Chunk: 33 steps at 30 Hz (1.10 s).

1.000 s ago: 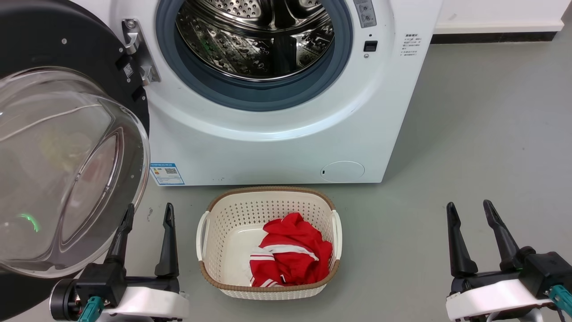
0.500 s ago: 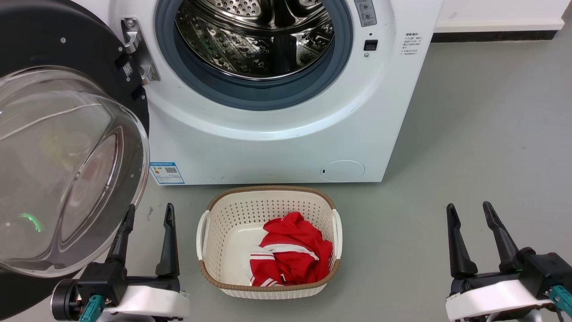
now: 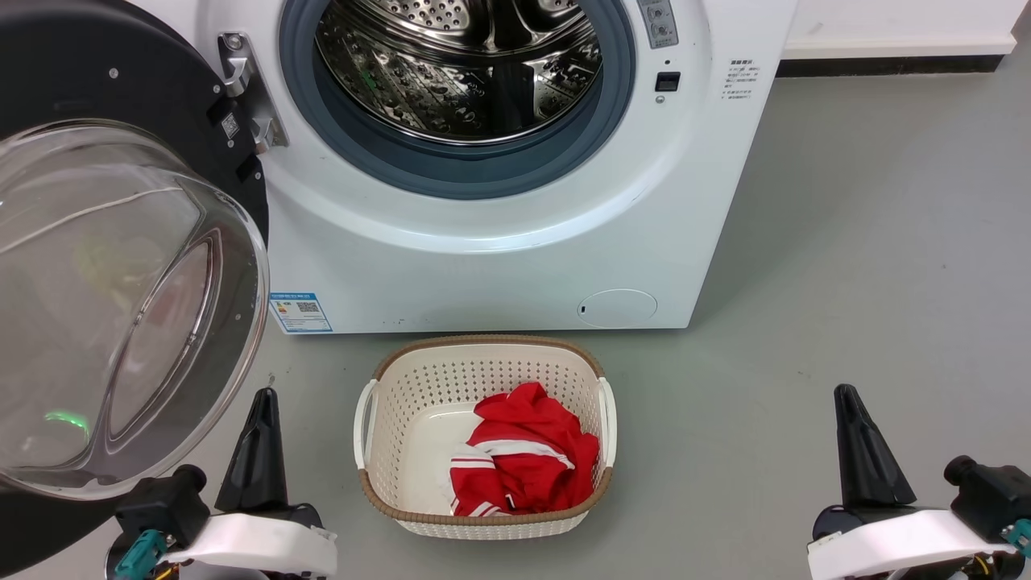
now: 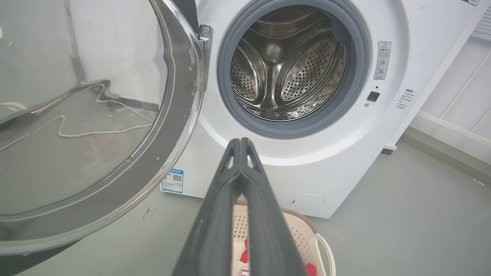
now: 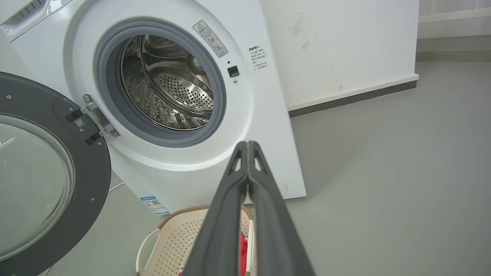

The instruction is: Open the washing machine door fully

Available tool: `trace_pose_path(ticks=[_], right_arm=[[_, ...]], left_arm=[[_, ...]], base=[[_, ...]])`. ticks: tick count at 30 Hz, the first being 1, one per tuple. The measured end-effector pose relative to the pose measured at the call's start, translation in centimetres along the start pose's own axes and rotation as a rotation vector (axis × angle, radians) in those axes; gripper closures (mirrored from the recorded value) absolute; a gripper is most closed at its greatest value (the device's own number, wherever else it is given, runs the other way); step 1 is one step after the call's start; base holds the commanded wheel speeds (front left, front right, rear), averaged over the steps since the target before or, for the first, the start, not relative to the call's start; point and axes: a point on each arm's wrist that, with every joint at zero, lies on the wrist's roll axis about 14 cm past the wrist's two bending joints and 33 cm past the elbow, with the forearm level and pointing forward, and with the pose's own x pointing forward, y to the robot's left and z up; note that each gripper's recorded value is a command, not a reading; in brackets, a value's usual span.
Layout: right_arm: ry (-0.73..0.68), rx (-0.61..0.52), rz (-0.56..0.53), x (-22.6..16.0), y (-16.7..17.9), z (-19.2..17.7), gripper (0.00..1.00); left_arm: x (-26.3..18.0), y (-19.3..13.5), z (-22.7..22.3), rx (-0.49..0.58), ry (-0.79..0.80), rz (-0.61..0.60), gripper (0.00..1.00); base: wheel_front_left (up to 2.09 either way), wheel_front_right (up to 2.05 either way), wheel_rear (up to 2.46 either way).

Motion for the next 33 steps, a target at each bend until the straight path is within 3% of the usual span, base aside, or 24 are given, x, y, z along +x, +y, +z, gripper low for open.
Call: trace_pose_path(ticks=[33], right_arm=[[0.023, 0.531, -0.093, 0.9, -1.8, -0.3, 1.00]], left_arm=[[0.4, 1.0, -1.3, -0.567, 0.070, 0.083, 1.00]], base=[[0.00, 0.00, 0.00]])
